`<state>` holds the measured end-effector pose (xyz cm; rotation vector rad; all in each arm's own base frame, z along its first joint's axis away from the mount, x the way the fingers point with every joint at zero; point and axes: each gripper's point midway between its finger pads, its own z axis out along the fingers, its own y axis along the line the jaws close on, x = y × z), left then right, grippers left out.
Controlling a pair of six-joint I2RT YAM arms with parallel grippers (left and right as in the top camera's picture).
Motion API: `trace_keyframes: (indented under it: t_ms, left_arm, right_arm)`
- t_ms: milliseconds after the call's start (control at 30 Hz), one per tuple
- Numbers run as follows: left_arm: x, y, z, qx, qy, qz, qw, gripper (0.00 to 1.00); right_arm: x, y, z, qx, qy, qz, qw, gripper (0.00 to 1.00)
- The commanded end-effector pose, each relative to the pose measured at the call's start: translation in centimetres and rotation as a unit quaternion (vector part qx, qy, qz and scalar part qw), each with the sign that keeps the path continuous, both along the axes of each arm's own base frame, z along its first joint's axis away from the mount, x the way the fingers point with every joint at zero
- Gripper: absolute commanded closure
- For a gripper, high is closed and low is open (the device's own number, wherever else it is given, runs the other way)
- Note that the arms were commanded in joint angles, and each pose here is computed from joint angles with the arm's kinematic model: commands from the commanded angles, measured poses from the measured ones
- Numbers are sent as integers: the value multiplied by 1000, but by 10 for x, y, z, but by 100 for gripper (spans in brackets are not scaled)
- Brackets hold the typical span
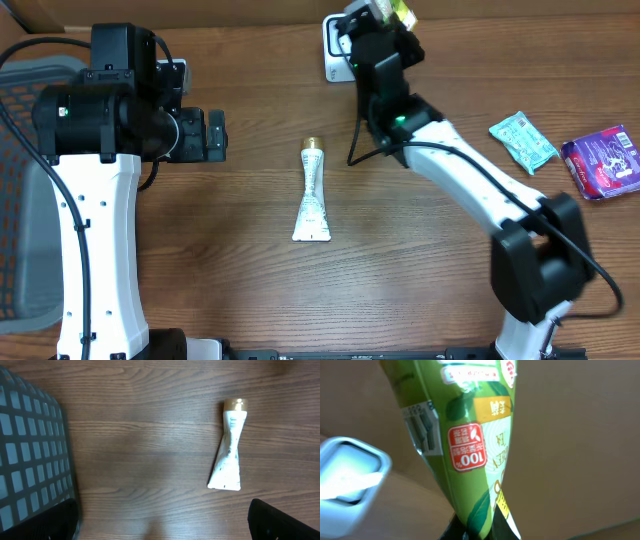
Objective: Scan the item barcode
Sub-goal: 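Hold the green-yellow packet's barcode under the scanner with the right gripper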
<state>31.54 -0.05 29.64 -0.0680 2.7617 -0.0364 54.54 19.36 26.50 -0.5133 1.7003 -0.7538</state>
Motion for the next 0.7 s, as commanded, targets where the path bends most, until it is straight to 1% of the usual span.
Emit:
trace_keyframes:
  t_ms: [0, 67, 200, 333, 433, 500, 667]
  left_arm:
    - [2, 0, -1, 1, 0, -10, 1000, 1]
    - [2, 0, -1, 1, 1, -10, 1000, 0]
    - [2, 0, -1, 1, 1, -10, 1000, 0]
    - [2, 0, -1, 1, 1, -10, 1000, 1]
    - [2, 0, -1, 1, 1, -10, 1000, 1]
    - [2, 0, -1, 1, 1, -10, 1000, 0]
    - [2, 0, -1, 1, 1, -10, 1000, 0]
  right_arm:
    - [10, -8, 8, -153, -1, -31, 988, 96]
    - [18, -4, 1, -180, -10, -27, 983, 96]
    - [37, 2, -21, -246, -11, 9, 969, 96]
    - [52, 3, -31, -281, -31, 31, 959, 96]
    - [57, -5, -31, -276, -53, 17, 959, 96]
    - [62, -9, -37, -278, -49, 13, 959, 96]
    - [69, 1, -47, -280, -51, 34, 958, 96]
